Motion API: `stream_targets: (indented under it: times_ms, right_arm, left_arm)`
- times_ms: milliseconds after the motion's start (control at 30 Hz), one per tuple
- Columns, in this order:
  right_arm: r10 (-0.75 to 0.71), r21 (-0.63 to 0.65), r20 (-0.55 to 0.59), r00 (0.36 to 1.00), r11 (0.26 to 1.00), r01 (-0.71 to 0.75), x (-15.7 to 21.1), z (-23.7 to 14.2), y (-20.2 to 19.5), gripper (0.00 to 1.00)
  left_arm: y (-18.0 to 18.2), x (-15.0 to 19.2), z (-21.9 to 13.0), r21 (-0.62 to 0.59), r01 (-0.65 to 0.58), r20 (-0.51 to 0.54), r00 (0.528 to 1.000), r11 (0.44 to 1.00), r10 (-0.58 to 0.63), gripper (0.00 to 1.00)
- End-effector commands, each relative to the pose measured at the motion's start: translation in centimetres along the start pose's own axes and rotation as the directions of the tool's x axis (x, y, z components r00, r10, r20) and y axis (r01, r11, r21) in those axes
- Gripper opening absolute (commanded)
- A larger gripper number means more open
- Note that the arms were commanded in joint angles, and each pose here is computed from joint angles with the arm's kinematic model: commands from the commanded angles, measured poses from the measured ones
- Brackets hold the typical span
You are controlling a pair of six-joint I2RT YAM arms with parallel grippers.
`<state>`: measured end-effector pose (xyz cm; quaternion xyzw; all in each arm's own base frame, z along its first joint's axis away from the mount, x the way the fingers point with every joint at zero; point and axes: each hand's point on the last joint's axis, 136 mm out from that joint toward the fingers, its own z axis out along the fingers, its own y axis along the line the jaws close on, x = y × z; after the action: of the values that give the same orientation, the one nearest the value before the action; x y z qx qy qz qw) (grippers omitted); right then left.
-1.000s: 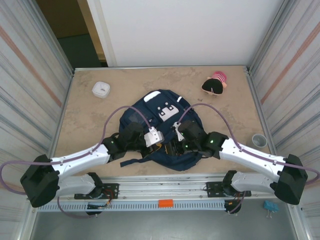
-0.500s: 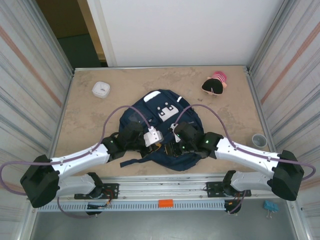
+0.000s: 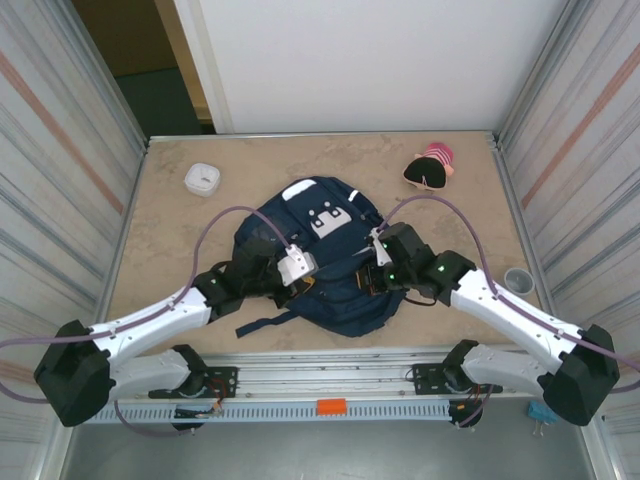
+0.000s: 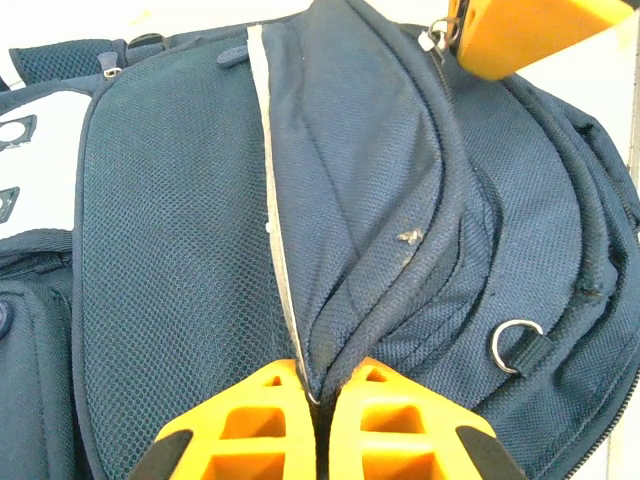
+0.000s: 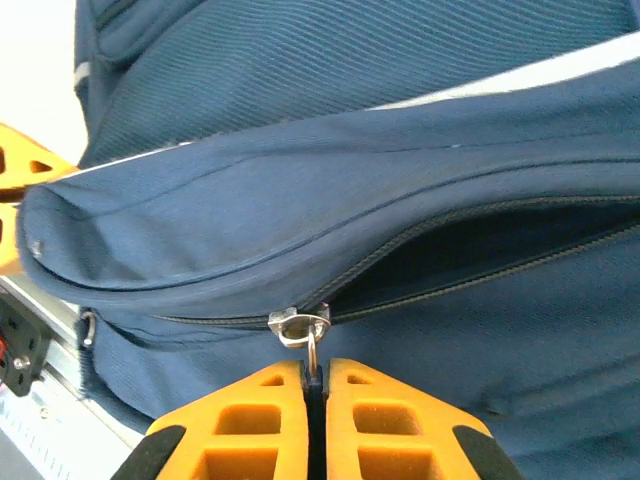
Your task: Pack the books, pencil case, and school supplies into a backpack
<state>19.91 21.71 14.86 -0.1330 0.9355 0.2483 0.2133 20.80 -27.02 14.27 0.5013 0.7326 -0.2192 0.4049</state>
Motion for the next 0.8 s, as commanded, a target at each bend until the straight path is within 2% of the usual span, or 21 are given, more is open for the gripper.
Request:
stream_targets:
  times_ms: [0,133,233,300,367,533,633,700,767]
  right_arm:
    - [-0.016,0.088,-0.048,0.999,0.996,0.020,1.0,-1.3,-2.1,0.00]
    - [-0.002,0.070,-0.071,0.997,0.998,0.007,1.5,-0.5,-2.0,0.00]
    - [0.000,-0.002,-0.076,0.997,1.000,0.000,1.9,0.3,-0.2,0.00]
    - [-0.012,-0.080,-0.050,0.999,0.997,0.008,1.8,1.0,2.2,0.00]
    - [-0.015,-0.140,-0.029,0.999,0.990,0.011,1.7,1.7,4.4,0.00]
    - [-0.026,-0.239,0.014,1.000,0.971,0.029,1.2,4.1,9.3,0.00]
    - [-0.034,-0.223,0.020,0.999,0.974,0.038,0.8,5.7,10.4,0.00]
    - [-0.046,-0.206,0.033,0.998,0.977,0.051,0.3,6.0,10.8,0.00]
    - [-0.061,-0.197,0.042,0.997,0.978,0.068,0.1,6.3,11.2,0.00]
  left_arm:
    - [2.4,3.5,-1.2,-0.131,0.058,-0.131,0.989,0.990,-0.076,0.00]
    - [3.4,4.1,-1.7,-0.193,0.083,-0.147,0.983,0.978,-0.113,0.00]
    - [5.7,5.0,-2.8,-0.327,0.162,-0.142,0.966,0.931,-0.218,0.00]
    - [7.6,5.9,-3.8,-0.429,0.232,-0.113,0.945,0.873,-0.306,0.05]
    - [8.9,6.5,-4.7,-0.480,0.285,-0.081,0.927,0.829,-0.366,0.11]
    - [10.9,6.4,-5.8,-0.508,0.386,0.020,0.899,0.770,-0.437,0.31]
    - [10.8,5.9,-6.4,-0.495,0.486,0.067,0.848,0.720,-0.526,0.48]
    - [10.3,5.8,-7.1,-0.482,0.577,0.105,0.785,0.659,-0.611,0.56]
    - [9.6,6.0,-8.0,-0.461,0.676,0.154,0.699,0.575,-0.698,0.60]
